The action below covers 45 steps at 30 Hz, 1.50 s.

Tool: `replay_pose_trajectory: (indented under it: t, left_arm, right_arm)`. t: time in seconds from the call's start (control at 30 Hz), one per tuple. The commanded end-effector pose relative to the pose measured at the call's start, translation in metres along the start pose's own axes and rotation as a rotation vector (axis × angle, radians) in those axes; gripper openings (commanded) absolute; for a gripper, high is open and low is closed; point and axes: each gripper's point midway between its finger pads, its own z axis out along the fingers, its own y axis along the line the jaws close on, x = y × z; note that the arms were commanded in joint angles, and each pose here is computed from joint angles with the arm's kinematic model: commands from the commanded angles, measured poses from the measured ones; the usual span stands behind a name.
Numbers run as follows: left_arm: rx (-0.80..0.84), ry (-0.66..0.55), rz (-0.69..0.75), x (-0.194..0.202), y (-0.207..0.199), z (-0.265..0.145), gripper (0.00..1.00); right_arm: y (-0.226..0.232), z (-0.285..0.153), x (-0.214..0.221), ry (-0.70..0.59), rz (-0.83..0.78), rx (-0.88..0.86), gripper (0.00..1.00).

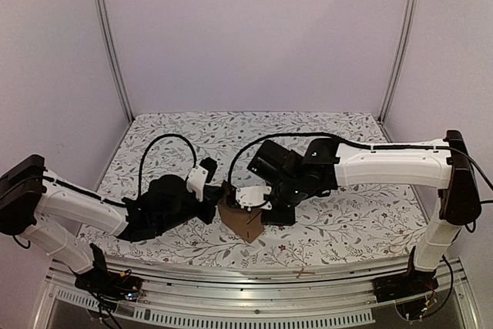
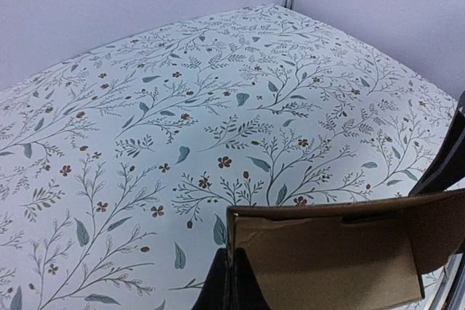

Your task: Fold the paper box

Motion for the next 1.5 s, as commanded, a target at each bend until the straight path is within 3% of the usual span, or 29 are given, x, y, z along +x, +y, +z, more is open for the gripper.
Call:
replay_pose_trajectory:
  t: [0.0, 0.17, 0.37, 0.63, 1.47]
  left_arm:
    - [-0.002, 0.135, 0.058, 0.044, 0.001, -0.004, 0.00]
    - [-0.012, 0.122, 0.047, 0.039, 0.002, -0.004, 0.00]
    - [-0.028, 0.106, 0.031, 0.035, -0.002, -0.003, 0.00]
    - [-0.043, 0.105, 0.051, 0.029, -0.008, -0.002, 0.00]
    - [-0.050, 0.083, 0.045, 0.021, -0.011, -0.004, 0.00]
  right_arm:
    - [0.008, -0.034, -0.006, -0.063, -0.037, -0.045, 0.46]
    - [0.013, -0.063, -0.019, -0.133, -0.014, -0.121, 0.50]
    - [-0.014, -0.074, -0.033, -0.169, 0.080, -0.044, 0.50]
    - [-0.047, -0.059, -0.042, -0.126, 0.159, 0.068, 0.41]
    - [-0.034, -0.017, -0.030, -0.018, 0.144, 0.002, 0.15]
